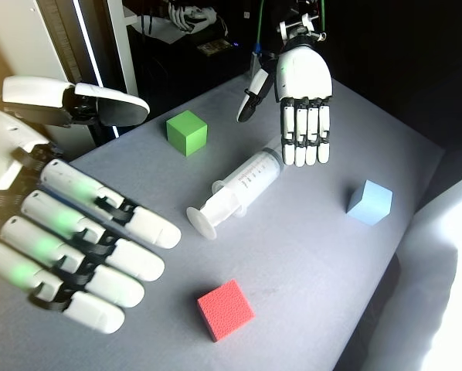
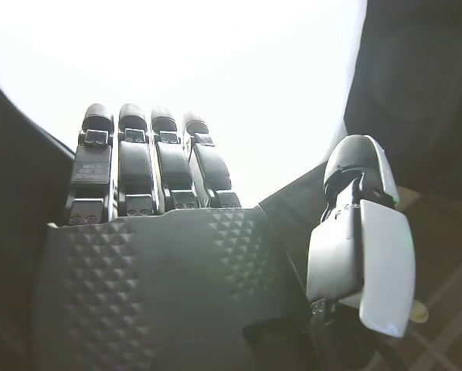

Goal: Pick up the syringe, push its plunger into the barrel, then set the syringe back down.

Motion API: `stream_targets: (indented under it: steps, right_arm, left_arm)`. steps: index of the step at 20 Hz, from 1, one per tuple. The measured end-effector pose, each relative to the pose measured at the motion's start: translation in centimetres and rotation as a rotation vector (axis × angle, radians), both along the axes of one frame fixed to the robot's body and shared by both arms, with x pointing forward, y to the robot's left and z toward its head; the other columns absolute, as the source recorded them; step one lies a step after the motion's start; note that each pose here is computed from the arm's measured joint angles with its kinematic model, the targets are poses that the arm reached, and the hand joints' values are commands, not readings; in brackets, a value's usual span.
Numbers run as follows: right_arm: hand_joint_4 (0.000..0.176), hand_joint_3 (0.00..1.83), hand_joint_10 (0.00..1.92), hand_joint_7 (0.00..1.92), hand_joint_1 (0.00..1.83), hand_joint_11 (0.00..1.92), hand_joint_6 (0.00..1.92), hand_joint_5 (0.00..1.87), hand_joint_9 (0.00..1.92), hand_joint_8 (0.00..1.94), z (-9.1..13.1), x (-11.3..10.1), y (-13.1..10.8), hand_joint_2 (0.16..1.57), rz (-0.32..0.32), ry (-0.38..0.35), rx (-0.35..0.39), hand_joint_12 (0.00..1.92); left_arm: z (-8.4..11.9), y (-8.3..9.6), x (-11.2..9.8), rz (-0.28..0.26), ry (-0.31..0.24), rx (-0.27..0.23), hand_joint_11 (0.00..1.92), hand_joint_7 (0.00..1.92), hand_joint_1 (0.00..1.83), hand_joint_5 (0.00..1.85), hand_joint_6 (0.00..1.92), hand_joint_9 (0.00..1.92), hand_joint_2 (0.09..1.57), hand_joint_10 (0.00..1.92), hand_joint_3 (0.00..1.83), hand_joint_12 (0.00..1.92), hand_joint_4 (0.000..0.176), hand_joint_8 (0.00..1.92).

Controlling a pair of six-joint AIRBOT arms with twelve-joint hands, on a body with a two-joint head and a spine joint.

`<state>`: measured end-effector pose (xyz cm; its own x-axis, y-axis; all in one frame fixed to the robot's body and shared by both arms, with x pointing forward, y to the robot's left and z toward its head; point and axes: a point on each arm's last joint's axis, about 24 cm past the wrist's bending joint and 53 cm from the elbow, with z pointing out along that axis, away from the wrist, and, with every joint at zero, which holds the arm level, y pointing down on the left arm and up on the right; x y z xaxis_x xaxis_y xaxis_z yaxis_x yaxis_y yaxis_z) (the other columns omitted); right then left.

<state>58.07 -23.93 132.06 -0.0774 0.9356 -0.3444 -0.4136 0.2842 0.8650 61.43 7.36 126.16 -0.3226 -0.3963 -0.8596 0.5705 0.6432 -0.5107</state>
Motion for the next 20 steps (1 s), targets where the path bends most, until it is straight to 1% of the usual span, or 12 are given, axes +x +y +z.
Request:
stream_targets:
  steps: [2,3,6,7,8,10,11,12,17,18,19,20]
  right_arm:
    - [0.000,0.01,0.00,0.00,0.00,0.00,0.00,0.01,0.00,0.00,0.0,0.1,0.2,1.24,0.008,0.021,0.012,0.00]
    - [0.000,0.01,0.00,0.00,0.00,0.00,0.00,0.00,0.00,0.00,-0.5,0.4,0.5,1.24,0.015,0.046,0.000,0.00]
    - [0.000,0.01,0.00,0.00,0.00,0.00,0.00,0.00,0.00,0.00,-1.5,0.7,1.1,1.24,0.024,0.105,0.021,0.00]
    - [0.000,0.01,0.00,0.00,0.00,0.00,0.00,0.00,0.00,0.00,-1.2,0.7,0.8,1.24,0.012,0.100,0.038,0.00]
    - [0.000,0.01,0.00,0.03,0.07,0.00,0.02,0.05,0.00,0.01,-1.0,0.8,-0.2,1.27,-0.022,0.095,0.076,0.00]
    - [0.000,0.00,0.00,0.02,0.00,0.00,0.01,0.05,0.00,0.00,-0.9,0.8,-1.4,1.26,-0.073,0.096,0.105,0.00]
    - [0.000,0.00,0.01,0.04,0.00,0.03,0.01,0.07,0.01,0.01,-0.9,0.8,-1.5,1.25,-0.079,0.105,0.122,0.01]
    - [0.000,0.00,0.00,0.01,0.00,0.00,0.00,0.04,0.00,0.00,-0.6,0.6,-1.0,1.25,-0.065,0.103,0.140,0.00]
    - [0.000,0.00,0.00,0.02,0.00,0.02,0.00,0.05,0.00,0.00,1.2,0.6,1.5,1.23,-0.001,0.075,0.126,0.01]
    - [0.000,0.00,0.00,0.01,0.00,0.00,0.00,0.05,0.00,0.00,0.7,0.7,2.1,1.24,0.015,0.095,0.105,0.00]
    - [0.000,0.00,0.00,0.02,0.00,0.00,0.00,0.05,0.00,0.00,-0.1,0.8,3.2,1.24,0.047,0.129,0.072,0.00]
    - [0.000,0.00,0.00,0.02,0.00,0.00,0.00,0.05,0.00,0.01,-0.7,0.7,4.2,1.24,0.078,0.148,0.039,0.00]
  left_arm:
    - [0.0,0.0,0.1,0.002,0.005,-0.003,0.00,0.17,0.00,0.18,0.01,0.13,1.21,0.02,0.01,0.30,0.000,0.01]
    - [-0.1,0.1,0.1,0.003,0.010,-0.004,0.00,0.14,0.00,0.15,0.01,0.10,1.21,0.01,0.00,0.19,0.000,0.01]
    - [-0.3,0.4,0.3,0.024,0.030,-0.014,0.00,0.13,0.00,0.14,0.01,0.10,1.21,0.00,0.01,0.17,0.000,0.01]
    - [-0.2,0.4,0.3,0.026,0.029,-0.016,0.00,0.13,0.00,0.14,0.01,0.10,1.21,0.00,0.01,0.17,0.000,0.01]
    - [0.0,0.3,0.3,0.027,0.025,-0.018,0.00,0.20,0.00,0.21,0.01,0.17,1.21,0.01,0.00,0.32,0.000,0.01]
    - [0.0,0.1,0.3,0.027,0.026,-0.020,0.00,0.12,0.00,0.13,0.00,0.08,1.22,0.00,0.00,0.12,0.000,0.00]
    - [-0.1,0.1,0.3,0.031,0.035,-0.026,0.00,0.12,0.00,0.13,0.00,0.07,1.22,0.00,0.00,0.11,0.000,0.00]
    - [-0.2,-0.2,0.4,0.032,0.052,-0.039,0.00,0.18,0.00,0.19,0.00,0.14,1.22,0.00,0.00,0.29,0.000,0.00]
    - [-0.8,-1.8,0.9,0.034,0.093,-0.070,0.00,0.16,0.00,0.17,0.00,0.13,1.21,0.01,0.00,0.30,0.000,0.00]
    - [-0.7,-2.0,1.0,0.040,0.095,-0.084,0.00,0.16,0.00,0.16,0.00,0.13,1.20,0.01,0.00,0.31,0.000,0.00]
    - [-0.7,-2.3,1.1,0.050,0.090,-0.104,0.00,0.18,0.02,0.18,0.00,0.16,1.16,0.01,0.00,0.41,0.000,0.00]
    - [-1.0,-2.6,1.1,0.053,0.096,-0.114,0.00,0.14,0.09,0.13,0.00,0.12,1.13,0.00,0.00,0.36,0.000,0.00]
